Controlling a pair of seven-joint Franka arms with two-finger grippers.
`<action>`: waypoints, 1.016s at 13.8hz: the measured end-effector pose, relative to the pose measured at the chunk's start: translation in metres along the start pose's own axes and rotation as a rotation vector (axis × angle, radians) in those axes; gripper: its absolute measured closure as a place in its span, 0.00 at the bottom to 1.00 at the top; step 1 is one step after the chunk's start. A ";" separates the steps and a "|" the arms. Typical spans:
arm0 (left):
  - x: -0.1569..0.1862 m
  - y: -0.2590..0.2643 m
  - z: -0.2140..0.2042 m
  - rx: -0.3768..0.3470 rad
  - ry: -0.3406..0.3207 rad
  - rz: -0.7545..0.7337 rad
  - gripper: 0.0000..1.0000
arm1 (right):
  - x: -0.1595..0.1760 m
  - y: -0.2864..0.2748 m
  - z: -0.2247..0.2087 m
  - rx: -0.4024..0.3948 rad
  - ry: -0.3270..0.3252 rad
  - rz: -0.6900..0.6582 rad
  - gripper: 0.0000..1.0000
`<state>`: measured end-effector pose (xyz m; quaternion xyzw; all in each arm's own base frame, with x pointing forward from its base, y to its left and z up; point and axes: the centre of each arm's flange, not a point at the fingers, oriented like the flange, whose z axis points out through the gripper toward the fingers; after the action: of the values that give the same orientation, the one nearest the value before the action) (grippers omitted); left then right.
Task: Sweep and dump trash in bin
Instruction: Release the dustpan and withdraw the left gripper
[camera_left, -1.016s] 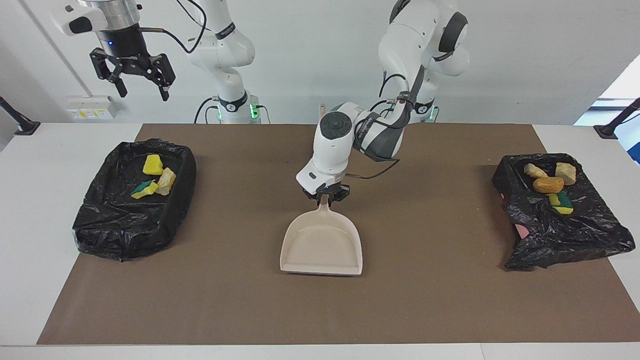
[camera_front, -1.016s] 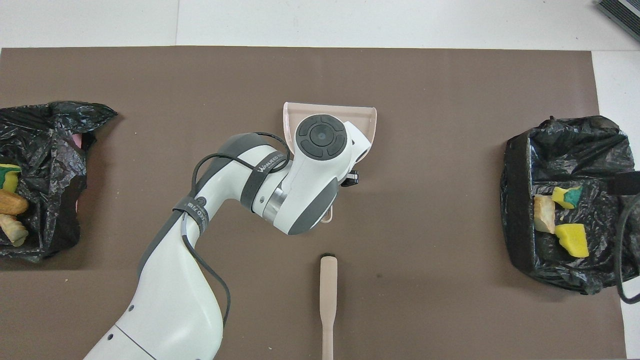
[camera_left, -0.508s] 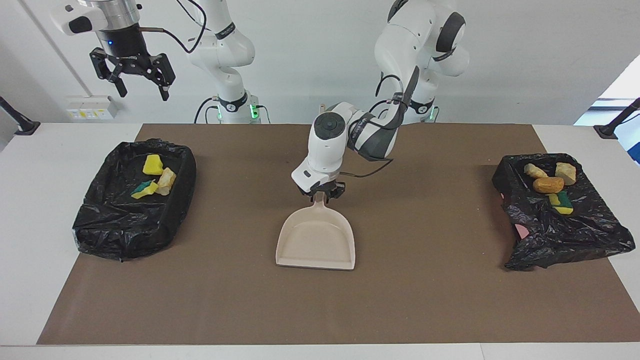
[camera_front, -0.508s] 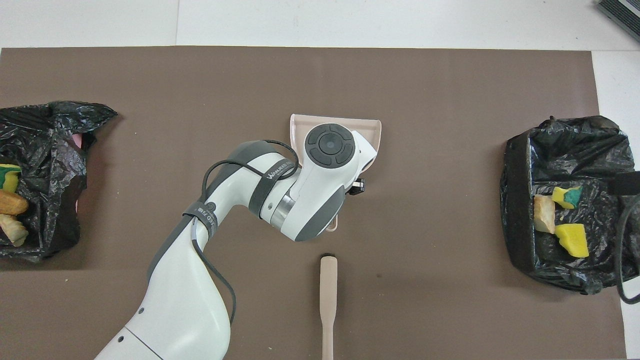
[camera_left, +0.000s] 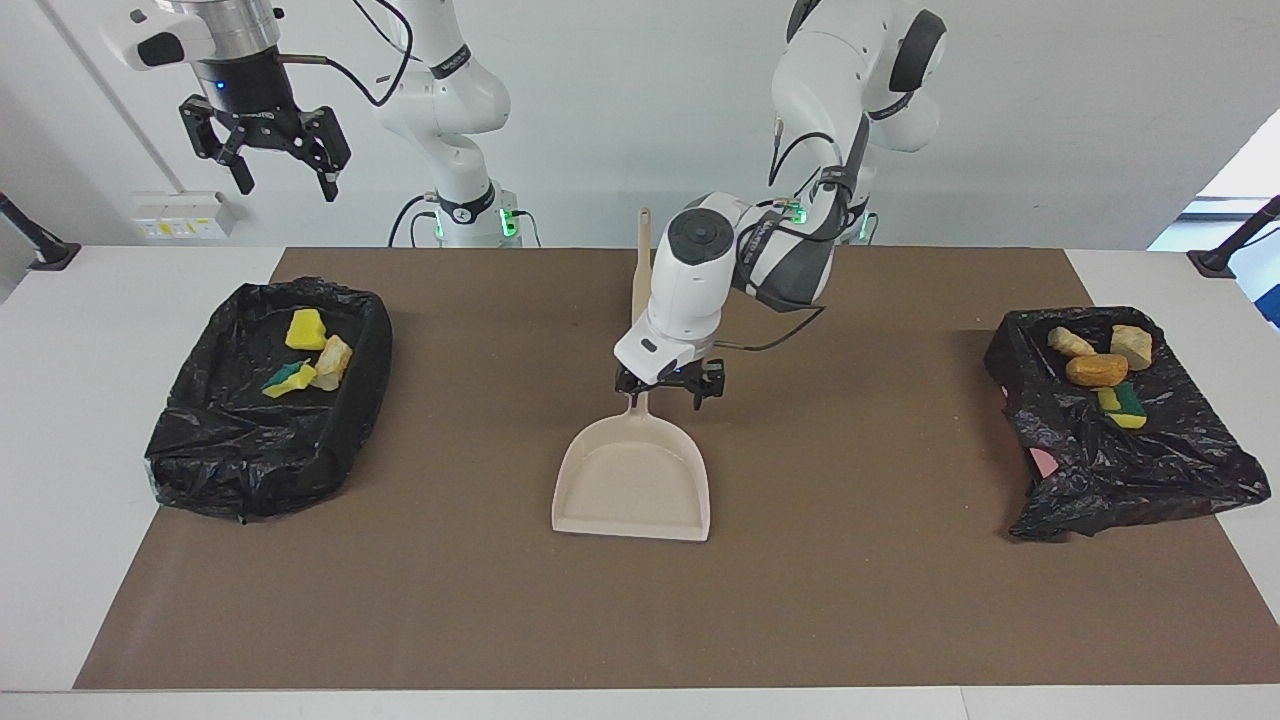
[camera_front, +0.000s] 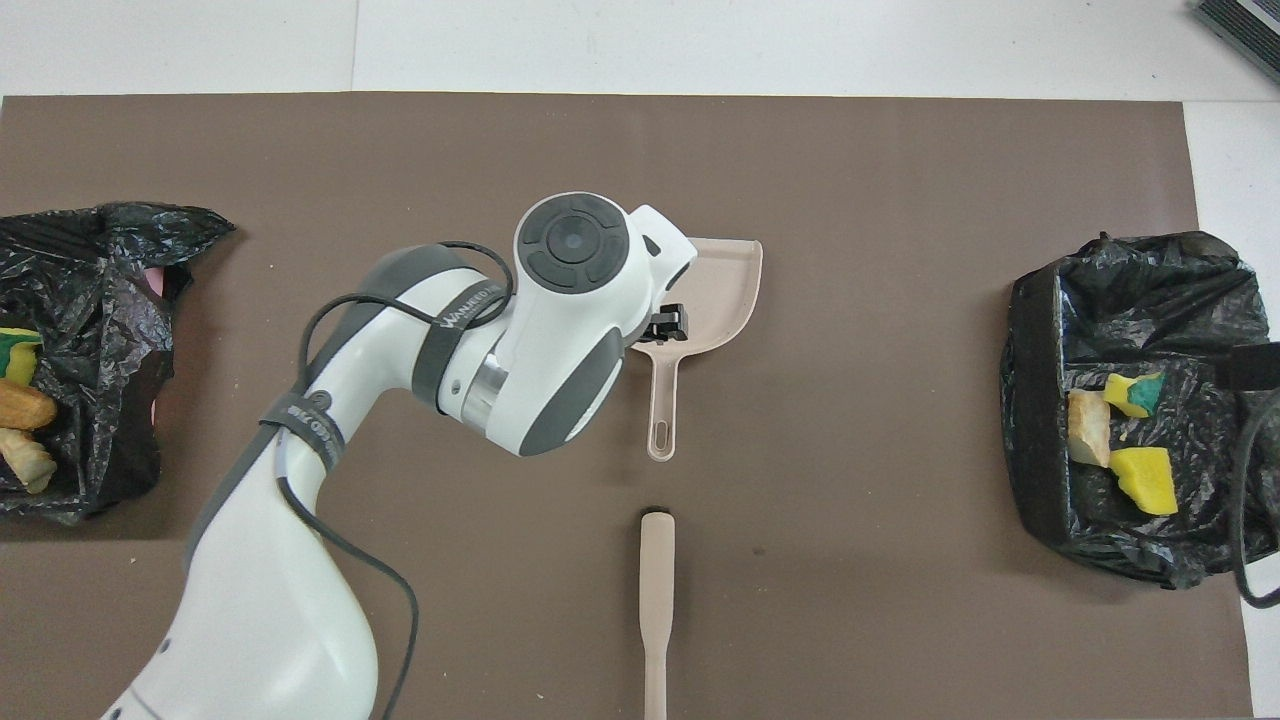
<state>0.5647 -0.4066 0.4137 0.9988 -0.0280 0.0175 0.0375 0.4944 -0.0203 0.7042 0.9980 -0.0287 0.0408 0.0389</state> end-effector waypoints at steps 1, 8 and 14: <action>0.003 -0.018 -0.013 0.020 0.019 -0.008 0.00 | 0.000 0.000 0.000 0.000 0.000 0.000 0.00; -0.010 -0.149 -0.103 0.071 0.067 0.034 0.00 | 0.000 0.000 0.000 0.000 0.000 0.000 0.00; -0.031 -0.261 -0.226 0.091 0.080 0.122 0.00 | 0.000 0.000 0.000 0.000 0.000 0.000 0.00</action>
<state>0.5416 -0.1282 0.6182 0.9944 -0.0864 0.0607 -0.0081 0.4943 -0.0203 0.7043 0.9980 -0.0287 0.0408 0.0389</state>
